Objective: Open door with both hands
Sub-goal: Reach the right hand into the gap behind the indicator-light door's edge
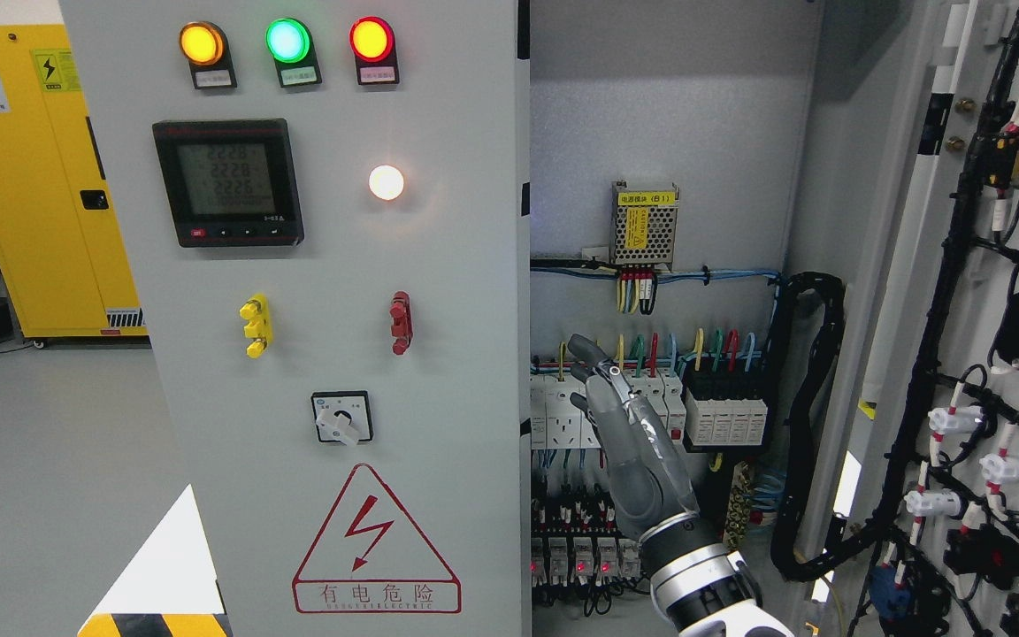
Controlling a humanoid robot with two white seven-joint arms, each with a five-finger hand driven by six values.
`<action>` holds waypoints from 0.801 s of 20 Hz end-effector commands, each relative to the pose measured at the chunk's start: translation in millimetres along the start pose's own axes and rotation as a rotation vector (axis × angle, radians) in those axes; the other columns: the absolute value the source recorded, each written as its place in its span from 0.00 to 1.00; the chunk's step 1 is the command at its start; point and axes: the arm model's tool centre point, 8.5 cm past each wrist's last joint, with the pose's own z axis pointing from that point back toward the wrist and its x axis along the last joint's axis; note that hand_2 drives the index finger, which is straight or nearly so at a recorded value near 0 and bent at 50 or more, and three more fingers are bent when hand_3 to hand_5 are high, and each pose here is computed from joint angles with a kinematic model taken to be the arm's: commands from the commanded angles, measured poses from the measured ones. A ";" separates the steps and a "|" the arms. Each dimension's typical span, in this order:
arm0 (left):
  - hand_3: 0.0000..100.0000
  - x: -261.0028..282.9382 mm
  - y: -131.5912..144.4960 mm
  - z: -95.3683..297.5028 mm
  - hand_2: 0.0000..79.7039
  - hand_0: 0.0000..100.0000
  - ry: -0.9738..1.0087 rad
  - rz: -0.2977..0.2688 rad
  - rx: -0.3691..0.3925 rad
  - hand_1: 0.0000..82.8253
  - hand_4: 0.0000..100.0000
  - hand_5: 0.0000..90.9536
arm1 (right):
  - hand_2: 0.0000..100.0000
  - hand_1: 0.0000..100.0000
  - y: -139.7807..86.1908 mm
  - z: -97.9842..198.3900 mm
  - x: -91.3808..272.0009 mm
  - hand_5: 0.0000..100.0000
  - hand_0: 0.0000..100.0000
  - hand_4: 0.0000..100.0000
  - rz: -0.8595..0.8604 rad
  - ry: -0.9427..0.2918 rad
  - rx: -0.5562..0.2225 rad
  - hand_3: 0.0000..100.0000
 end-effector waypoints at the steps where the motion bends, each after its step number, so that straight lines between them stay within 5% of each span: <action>1: 0.00 14.6 -1.8 -1.6 0.00 0.00 -0.022 -0.003 -0.002 0.00 0.00 0.00 | 0.00 0.12 -10.9 -24.9 -17.2 0.00 0.20 0.00 -0.023 0.074 -0.035 0.00; 11: 0.00 14.5 -3.8 -1.9 0.00 0.00 -0.022 -0.003 -0.006 0.00 0.00 0.00 | 0.00 0.12 -18.0 -42.6 -6.2 0.00 0.20 0.00 -0.092 0.099 -0.015 0.00; 16: 0.00 16.9 -5.2 -2.3 0.00 0.00 -0.026 -0.003 -0.010 0.00 0.00 0.00 | 0.00 0.12 -14.4 -43.4 -7.1 0.00 0.20 0.00 -0.117 0.121 0.071 0.00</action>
